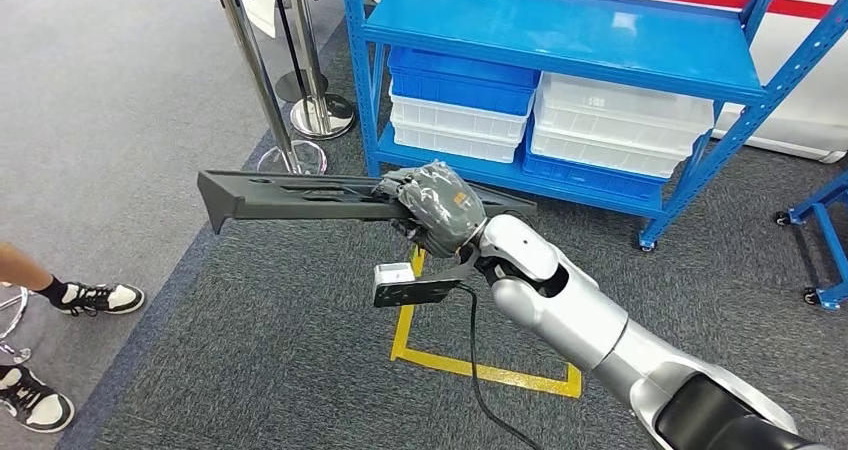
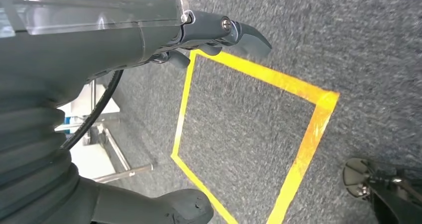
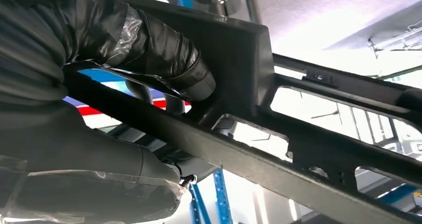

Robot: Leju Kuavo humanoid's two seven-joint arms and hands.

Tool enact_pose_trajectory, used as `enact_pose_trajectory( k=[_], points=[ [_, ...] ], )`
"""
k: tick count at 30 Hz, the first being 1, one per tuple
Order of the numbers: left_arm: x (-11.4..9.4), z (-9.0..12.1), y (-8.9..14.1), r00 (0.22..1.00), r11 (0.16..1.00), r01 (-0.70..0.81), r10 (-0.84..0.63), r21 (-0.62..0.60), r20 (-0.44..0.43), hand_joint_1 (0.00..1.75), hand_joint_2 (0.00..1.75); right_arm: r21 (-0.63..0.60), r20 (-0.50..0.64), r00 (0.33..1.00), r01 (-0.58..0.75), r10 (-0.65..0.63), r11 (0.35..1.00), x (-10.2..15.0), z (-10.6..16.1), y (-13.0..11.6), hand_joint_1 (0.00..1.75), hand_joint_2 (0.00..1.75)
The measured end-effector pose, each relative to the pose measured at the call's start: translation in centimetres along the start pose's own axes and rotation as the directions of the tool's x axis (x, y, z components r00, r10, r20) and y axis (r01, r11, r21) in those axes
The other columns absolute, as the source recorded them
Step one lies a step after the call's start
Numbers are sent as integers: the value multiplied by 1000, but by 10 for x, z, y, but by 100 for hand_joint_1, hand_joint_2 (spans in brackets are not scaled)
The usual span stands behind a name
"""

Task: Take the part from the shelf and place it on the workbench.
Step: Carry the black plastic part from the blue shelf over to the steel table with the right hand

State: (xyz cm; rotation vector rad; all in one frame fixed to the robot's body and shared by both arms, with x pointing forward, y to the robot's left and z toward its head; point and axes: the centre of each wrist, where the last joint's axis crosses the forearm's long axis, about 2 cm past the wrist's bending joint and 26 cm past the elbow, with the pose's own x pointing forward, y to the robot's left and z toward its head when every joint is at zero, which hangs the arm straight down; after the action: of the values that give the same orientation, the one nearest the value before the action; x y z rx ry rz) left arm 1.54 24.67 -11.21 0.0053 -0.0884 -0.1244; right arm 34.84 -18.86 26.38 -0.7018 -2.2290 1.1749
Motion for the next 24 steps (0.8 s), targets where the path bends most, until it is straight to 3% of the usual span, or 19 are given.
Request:
enact_pose_trajectory(
  k=[12,24],
  points=[
    [1,0,1,1000,1000,-20,20,-3,0,0,175,-11,3,1000,-7,7,1000,1,0,-4,175,175],
    [0,0,1,999,999,-47,47,-11,-16,0,175,-14,25,999,20,-20,1000,29,-36,11,175,175]
  ],
)
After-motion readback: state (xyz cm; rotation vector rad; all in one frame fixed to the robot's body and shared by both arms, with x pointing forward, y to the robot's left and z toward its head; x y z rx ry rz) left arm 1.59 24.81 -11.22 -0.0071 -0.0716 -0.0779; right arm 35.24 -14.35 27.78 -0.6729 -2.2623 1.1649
